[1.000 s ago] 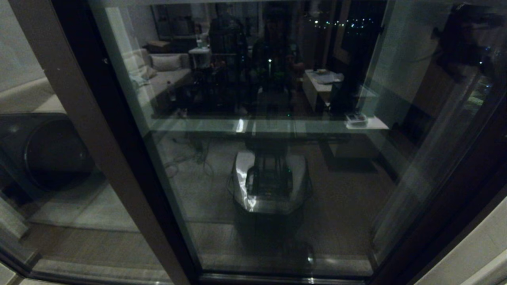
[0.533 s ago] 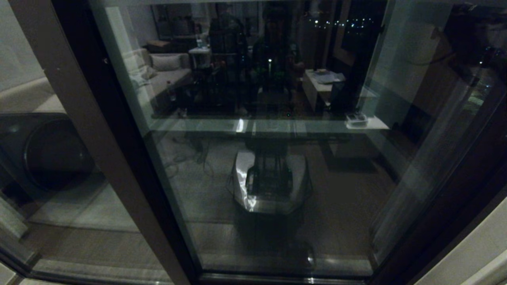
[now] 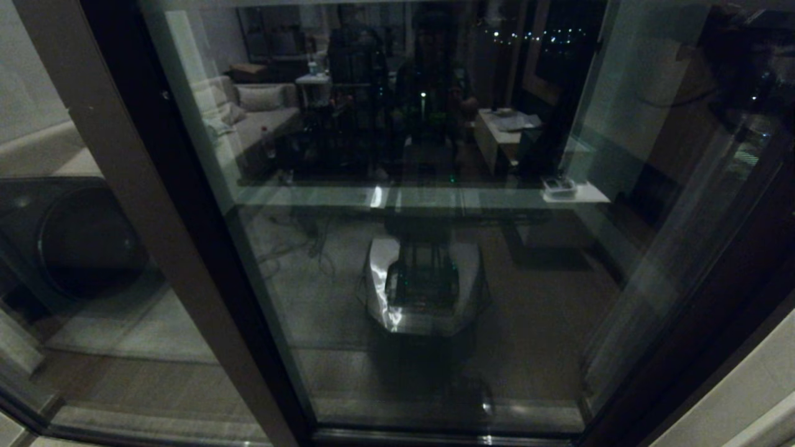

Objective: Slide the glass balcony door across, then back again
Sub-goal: Open the slid door

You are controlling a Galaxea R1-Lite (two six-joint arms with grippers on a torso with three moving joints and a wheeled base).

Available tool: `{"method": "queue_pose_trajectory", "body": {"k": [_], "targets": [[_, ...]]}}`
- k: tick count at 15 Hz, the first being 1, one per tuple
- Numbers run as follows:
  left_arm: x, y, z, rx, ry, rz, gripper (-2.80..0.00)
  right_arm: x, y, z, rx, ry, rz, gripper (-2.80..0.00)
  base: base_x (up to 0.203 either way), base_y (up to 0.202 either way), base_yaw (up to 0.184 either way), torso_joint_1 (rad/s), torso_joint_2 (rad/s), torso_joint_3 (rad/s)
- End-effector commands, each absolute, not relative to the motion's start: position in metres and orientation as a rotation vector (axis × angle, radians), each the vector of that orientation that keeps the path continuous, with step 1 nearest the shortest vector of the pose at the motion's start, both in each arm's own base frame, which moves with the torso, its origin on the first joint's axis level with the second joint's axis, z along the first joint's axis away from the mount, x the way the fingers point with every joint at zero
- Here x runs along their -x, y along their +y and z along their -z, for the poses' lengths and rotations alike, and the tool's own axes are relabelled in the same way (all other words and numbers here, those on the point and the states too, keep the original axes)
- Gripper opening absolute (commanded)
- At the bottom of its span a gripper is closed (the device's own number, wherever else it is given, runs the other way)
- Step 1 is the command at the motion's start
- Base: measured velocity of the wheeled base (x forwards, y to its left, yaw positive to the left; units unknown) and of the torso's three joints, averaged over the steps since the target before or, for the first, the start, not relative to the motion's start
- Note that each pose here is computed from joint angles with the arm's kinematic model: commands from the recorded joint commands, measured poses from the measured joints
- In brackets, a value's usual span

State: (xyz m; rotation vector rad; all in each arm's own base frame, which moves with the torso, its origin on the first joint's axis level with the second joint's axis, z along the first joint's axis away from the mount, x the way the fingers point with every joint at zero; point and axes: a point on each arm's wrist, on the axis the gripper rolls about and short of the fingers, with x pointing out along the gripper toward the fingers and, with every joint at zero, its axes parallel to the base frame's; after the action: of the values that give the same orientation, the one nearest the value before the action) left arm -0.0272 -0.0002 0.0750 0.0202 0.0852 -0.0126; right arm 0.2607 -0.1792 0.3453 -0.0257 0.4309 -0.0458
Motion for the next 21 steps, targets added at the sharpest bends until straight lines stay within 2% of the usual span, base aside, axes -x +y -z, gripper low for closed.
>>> {"method": "queue_pose_trajectory", "body": {"k": [1, 9, 21], "targets": [[0.027, 0.0, -0.075, -0.02, 0.086, 0.013, -2.8, -0.264, -0.181, -0.344, 0.03, 0.425, 0.041, 0.0, 0.0, 0.0, 0.0, 0.0, 0.0, 0.0], [0.027, 0.0, -0.075, -0.021, 0.086, 0.012, -2.8, -0.277, -0.189, -0.337, 0.037, 0.405, 0.043, 0.0, 0.0, 0.0, 0.0, 0.0, 0.0, 0.0], [0.027, 0.0, -0.075, -0.021, 0.086, 0.012, -2.8, -0.28, -0.166, -0.346, -0.011, 0.382, 0.0, 0.0, 0.0, 0.0, 0.0, 0.0, 0.0, 0.0]]}}
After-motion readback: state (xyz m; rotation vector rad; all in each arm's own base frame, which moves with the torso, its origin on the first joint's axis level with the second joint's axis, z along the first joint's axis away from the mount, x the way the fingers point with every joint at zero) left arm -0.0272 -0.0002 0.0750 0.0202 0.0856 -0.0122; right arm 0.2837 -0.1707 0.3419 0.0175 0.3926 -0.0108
